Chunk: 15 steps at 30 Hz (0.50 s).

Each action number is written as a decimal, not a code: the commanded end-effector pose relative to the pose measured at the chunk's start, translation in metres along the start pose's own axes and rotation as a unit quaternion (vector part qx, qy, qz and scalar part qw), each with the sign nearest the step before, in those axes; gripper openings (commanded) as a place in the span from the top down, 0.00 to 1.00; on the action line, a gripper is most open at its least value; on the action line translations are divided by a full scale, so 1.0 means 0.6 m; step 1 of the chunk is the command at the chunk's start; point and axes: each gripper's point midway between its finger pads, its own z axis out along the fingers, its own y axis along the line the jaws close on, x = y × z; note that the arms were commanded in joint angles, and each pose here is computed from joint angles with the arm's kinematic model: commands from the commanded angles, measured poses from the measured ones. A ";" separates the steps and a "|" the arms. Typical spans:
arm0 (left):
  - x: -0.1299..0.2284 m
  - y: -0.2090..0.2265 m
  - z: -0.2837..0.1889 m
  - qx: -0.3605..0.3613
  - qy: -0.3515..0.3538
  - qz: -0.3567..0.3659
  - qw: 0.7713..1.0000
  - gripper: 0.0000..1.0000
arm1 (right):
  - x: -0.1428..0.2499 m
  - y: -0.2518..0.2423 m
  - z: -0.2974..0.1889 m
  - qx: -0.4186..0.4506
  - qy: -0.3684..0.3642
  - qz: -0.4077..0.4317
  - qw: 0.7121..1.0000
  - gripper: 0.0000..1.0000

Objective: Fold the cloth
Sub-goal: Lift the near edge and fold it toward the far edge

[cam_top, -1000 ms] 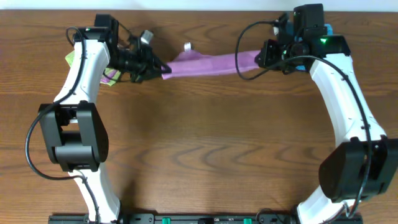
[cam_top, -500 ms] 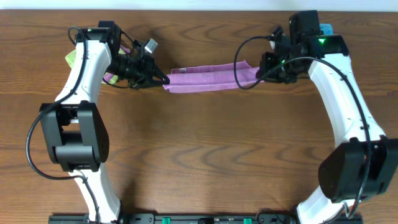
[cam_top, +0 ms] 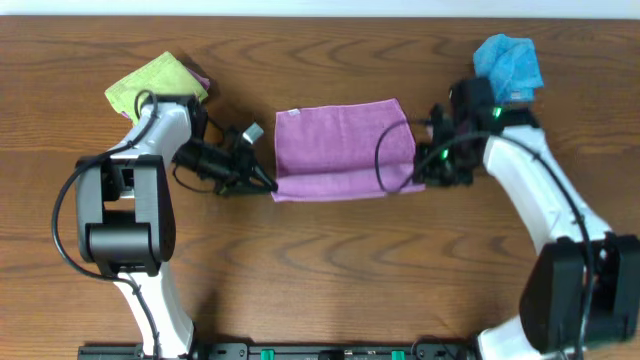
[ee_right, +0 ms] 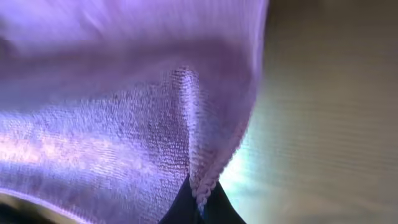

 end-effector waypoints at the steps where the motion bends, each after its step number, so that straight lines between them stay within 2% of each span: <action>1: 0.022 0.007 0.011 0.025 0.007 0.014 1.000 0.94 | 0.042 -0.004 0.014 0.011 0.002 0.008 1.000 0.98; 8: 0.066 0.022 0.032 0.046 0.029 0.000 0.999 0.94 | 0.101 -0.015 0.041 0.013 0.013 0.022 1.000 0.99; 15: 0.059 0.006 0.030 0.075 0.012 0.011 0.997 0.94 | 0.069 -0.008 0.039 0.003 -0.031 0.011 0.999 0.99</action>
